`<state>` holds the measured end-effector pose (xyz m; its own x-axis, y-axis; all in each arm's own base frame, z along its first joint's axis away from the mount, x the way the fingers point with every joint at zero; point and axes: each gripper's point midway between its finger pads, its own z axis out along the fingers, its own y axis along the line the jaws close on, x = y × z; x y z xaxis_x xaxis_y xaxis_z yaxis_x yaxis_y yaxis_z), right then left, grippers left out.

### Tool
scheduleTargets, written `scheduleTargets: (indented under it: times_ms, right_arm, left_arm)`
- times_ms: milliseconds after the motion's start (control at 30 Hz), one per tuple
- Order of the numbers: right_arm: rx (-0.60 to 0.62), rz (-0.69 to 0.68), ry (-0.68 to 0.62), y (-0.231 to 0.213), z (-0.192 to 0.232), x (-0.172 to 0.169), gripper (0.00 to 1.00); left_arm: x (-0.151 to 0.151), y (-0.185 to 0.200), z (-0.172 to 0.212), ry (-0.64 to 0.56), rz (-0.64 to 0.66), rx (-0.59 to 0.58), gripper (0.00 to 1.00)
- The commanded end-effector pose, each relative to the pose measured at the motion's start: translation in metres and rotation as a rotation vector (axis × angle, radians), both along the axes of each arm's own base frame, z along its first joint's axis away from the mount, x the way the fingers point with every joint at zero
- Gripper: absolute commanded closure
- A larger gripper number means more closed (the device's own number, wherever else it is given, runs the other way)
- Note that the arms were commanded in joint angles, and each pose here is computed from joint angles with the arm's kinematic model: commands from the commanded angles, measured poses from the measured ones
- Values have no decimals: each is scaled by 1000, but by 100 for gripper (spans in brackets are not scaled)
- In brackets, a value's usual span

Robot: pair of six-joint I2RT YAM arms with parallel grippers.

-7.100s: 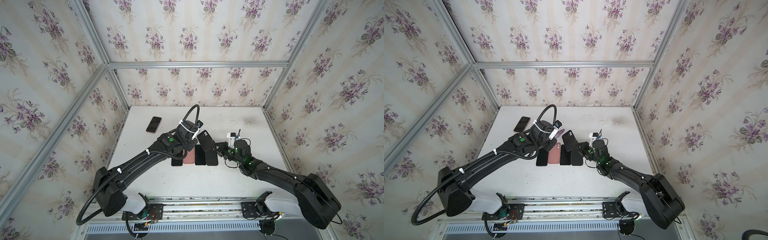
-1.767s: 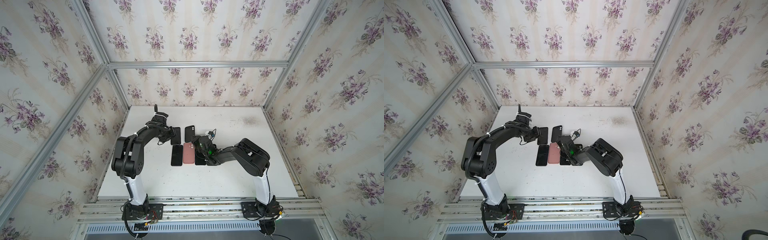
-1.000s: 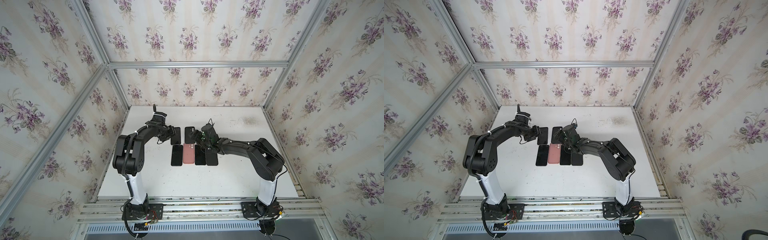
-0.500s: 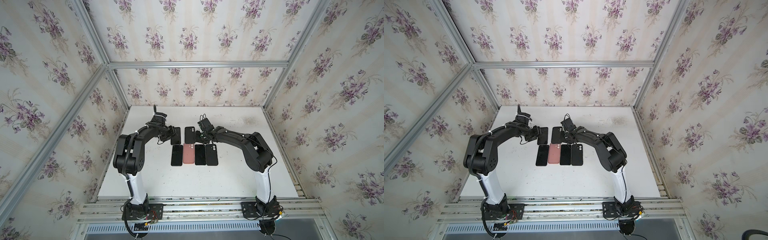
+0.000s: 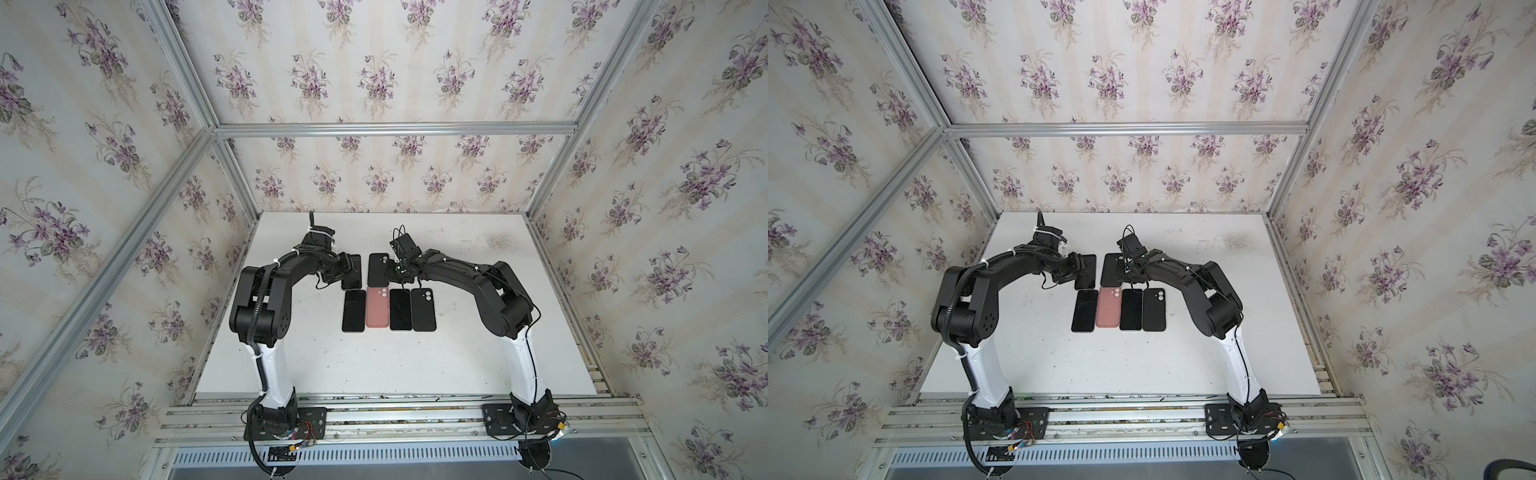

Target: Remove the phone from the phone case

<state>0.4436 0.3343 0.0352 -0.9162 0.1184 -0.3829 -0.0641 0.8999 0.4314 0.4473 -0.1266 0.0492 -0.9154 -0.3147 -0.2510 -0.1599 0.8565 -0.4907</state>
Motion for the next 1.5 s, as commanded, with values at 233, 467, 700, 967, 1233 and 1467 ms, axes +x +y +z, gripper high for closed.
scheduleTargets:
  times_ms: [233, 467, 700, 967, 1233, 1467]
  right_arm:
    - [-49, 7, -57, 0, 2, 20, 84]
    - [-75, 31, -90, -5, 2, 32, 86]
    - [-103, 71, -114, -3, 4, 39, 87]
    - [-73, 59, -89, -3, -6, 23, 88]
    - [-58, 58, -105, -3, -1, 15, 84]
    - [-12, 34, -129, -3, 20, 15, 70]
  left_arm:
    - [9, -5, 3, -28, -25, -16, 36]
    - [10, -6, 2, -28, -30, -18, 36]
    - [12, -7, 4, -31, -31, -22, 36]
    - [14, -11, 3, -37, -47, -24, 36]
    - [11, 6, 30, -96, 7, 34, 31]
    - [8, 25, 27, -71, 48, 83, 28]
